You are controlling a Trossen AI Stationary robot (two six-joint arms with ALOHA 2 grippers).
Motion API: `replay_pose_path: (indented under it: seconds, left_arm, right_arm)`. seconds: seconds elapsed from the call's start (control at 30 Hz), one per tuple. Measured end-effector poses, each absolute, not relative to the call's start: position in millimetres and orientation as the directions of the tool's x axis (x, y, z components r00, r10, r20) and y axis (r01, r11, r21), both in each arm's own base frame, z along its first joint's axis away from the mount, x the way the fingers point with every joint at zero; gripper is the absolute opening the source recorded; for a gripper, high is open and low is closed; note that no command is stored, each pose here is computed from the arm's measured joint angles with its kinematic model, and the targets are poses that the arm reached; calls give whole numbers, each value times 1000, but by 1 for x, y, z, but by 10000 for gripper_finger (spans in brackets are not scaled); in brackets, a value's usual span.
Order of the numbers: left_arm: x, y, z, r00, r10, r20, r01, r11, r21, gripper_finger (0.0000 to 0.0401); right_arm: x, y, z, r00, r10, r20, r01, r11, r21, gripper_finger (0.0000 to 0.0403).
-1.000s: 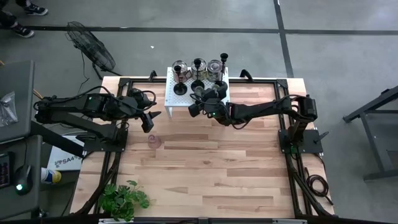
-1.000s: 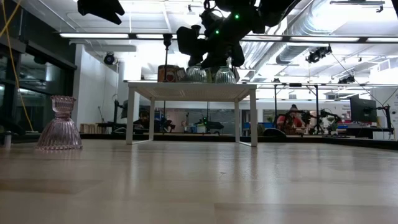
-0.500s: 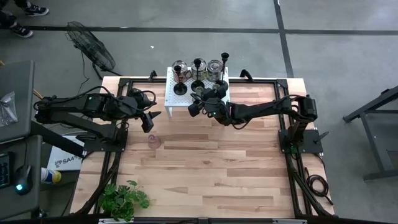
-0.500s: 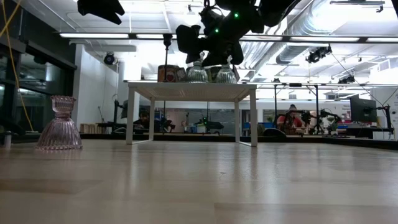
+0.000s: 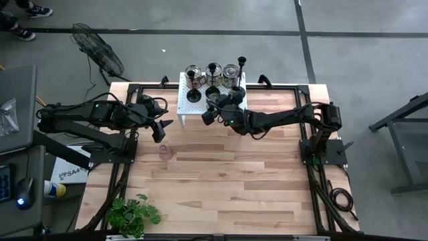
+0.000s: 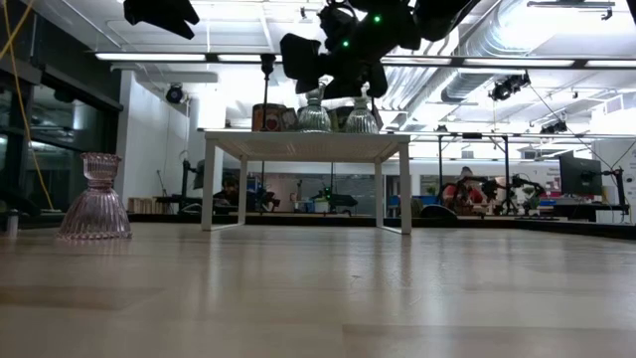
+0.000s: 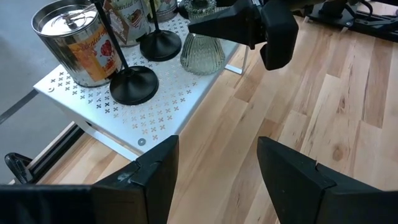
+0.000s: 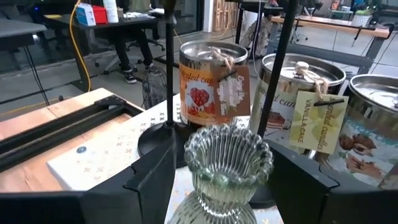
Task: Pick & Place candle stick holders
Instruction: Align the transparent candle holder on the shelf with the other transparent candle holder
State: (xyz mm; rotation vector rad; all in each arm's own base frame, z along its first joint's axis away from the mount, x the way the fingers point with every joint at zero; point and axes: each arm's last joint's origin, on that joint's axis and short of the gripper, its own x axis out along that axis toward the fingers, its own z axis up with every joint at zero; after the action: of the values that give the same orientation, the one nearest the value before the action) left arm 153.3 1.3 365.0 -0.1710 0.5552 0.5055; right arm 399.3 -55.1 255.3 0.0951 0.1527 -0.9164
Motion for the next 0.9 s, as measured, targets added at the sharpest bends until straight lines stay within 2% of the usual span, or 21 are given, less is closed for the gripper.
replay_pose_path:
  seconds: [0.53, 0.9]
  left_arm:
    - [153, 1, 365, 731, 410, -546, -501, 865, -20, 212]
    - [153, 1, 365, 730, 413, -544, -503, 864, -19, 212]
  right_arm:
    - [398, -56, 268, 585, -804, -103, 807, 591, -26, 224]
    - [370, -46, 317, 602, -797, -53, 798, 603, 12, 224]
